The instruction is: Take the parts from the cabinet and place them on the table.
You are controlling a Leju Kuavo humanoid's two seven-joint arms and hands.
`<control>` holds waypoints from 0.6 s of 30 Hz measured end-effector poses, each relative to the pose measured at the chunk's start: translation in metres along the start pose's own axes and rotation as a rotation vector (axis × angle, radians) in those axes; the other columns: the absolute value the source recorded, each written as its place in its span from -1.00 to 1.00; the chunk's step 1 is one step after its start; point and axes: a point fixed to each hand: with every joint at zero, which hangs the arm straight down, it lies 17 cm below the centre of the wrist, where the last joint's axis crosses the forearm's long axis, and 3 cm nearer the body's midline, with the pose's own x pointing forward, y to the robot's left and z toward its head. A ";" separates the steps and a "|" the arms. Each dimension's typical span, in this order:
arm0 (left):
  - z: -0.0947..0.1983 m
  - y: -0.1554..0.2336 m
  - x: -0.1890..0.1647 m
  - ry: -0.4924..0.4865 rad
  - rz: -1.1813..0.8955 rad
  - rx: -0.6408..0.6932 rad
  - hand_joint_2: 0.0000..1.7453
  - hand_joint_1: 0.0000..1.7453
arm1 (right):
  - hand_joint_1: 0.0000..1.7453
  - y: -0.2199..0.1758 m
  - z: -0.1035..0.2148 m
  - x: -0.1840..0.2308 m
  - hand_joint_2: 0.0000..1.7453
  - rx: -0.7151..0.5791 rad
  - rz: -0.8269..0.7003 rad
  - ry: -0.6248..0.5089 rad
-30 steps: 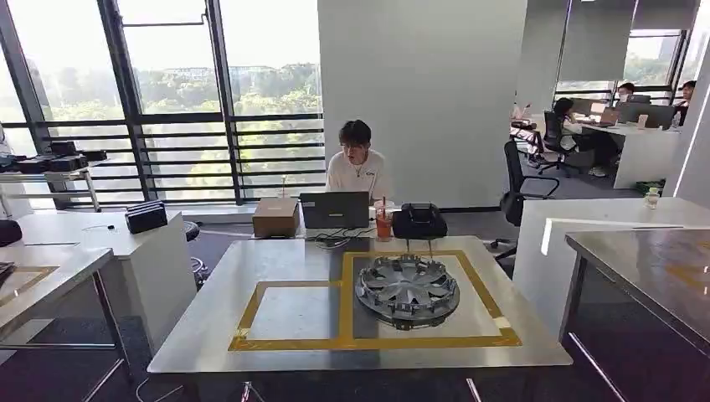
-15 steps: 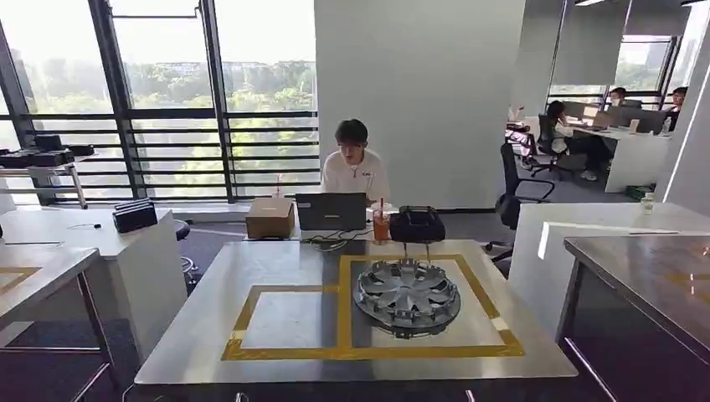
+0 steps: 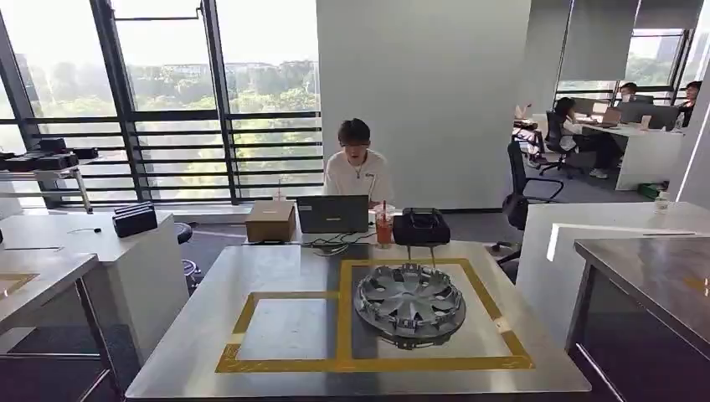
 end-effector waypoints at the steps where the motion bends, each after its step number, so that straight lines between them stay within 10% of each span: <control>1: 0.000 0.000 0.000 0.002 -0.003 -0.001 1.00 1.00 | -1.00 -0.002 0.000 0.000 -1.00 -0.007 0.002 -0.001; 18: -0.003 0.006 -0.010 0.062 -0.048 -0.026 1.00 1.00 | -1.00 0.011 -0.004 0.011 -1.00 0.012 0.032 -0.021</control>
